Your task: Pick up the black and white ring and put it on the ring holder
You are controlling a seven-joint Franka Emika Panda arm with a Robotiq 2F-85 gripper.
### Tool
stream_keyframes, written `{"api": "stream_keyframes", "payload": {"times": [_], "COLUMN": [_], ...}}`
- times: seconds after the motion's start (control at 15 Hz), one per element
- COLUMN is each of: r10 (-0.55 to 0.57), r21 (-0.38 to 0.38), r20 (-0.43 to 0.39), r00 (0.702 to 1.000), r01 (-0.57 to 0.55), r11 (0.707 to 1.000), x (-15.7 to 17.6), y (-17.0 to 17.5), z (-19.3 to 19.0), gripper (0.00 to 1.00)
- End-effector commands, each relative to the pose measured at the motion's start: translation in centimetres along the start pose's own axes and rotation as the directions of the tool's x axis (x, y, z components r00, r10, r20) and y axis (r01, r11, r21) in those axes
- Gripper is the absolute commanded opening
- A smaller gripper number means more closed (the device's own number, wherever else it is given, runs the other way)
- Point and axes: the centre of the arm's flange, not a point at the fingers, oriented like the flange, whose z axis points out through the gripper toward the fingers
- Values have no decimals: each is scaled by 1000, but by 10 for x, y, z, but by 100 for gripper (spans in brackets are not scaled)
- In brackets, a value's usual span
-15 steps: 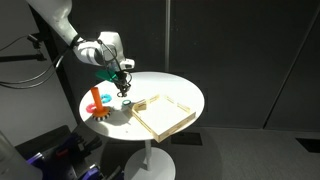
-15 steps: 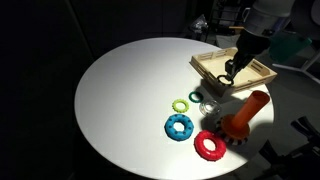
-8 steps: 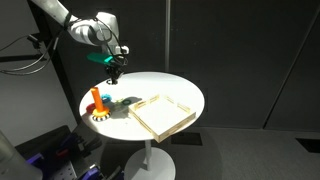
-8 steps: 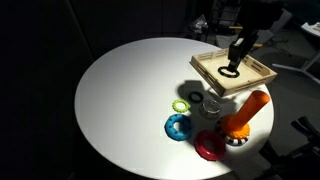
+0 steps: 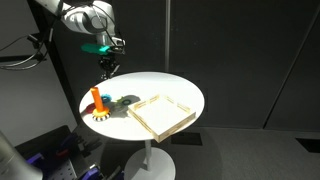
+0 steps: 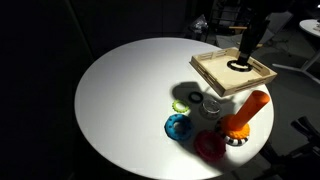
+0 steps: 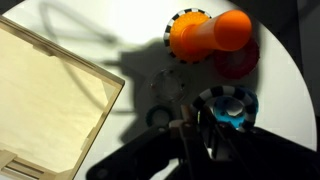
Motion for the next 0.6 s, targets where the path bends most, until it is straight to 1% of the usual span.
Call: {"api": "stream_keyframes", "payload": {"times": [0.0,0.53], "r10": [-55,-117], "r21": [4,0], "r20": [12,59], "r00": [998,991], "r01": [55,117], "r11": [998,993], "x": [-13,-38], "y": [-10,-23], "z": [-7,-1], "gripper": [6,6]}}
